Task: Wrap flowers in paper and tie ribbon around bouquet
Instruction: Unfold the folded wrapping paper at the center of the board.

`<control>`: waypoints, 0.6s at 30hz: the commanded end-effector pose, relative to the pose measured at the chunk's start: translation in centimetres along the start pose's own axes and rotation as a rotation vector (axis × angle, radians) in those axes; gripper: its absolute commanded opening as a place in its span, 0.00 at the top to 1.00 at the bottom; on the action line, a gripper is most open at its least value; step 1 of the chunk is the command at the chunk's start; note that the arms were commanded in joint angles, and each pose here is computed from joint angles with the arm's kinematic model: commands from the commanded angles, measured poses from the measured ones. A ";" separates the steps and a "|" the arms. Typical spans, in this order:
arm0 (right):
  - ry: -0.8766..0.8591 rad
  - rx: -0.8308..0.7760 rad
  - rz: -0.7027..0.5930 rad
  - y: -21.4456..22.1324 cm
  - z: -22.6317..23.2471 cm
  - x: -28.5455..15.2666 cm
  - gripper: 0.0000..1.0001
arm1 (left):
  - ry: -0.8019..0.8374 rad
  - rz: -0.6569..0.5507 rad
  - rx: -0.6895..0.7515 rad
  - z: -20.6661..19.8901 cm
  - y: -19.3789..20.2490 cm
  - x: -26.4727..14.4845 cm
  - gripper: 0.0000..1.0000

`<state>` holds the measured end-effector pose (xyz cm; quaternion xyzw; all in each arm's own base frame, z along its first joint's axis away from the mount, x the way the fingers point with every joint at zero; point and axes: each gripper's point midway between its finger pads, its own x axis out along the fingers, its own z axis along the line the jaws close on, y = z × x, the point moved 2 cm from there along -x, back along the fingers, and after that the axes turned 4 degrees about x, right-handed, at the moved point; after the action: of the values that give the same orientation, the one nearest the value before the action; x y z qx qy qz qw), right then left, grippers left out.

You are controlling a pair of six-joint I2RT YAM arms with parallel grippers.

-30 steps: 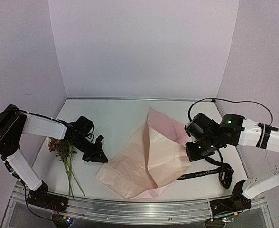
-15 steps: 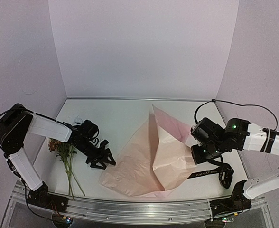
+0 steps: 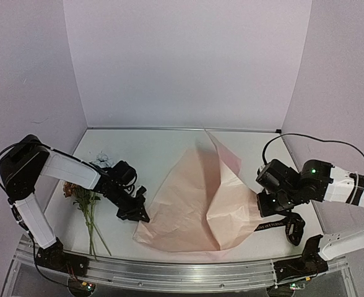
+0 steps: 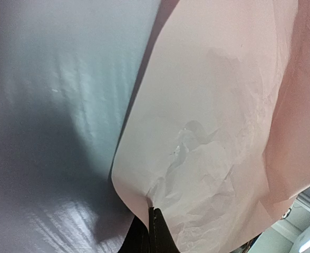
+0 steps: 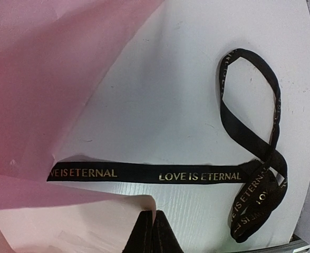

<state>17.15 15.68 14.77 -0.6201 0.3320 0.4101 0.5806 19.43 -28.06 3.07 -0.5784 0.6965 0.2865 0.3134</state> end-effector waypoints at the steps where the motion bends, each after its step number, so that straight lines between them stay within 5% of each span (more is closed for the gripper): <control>1: 0.073 0.031 -0.039 0.1 -2.1 -0.7 1.00 | -0.116 -0.221 -0.008 0.0 -4.3 -4.5 1.00; 7: 0.153 0.061 -0.031 1.4 -3.5 -1.0 1.00 | -0.244 -0.396 -0.024 1.5 -8.0 -9.4 1.00; 18: 0.146 0.115 -0.044 2.6 -0.1 2.1 1.00 | -0.349 -0.408 -0.051 4.2 -10.6 -10.6 1.00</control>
<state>14.96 14.59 11.60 -0.6244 0.3896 0.3579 0.5746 31.02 -21.30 7.91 -0.6669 0.5067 0.3179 0.4443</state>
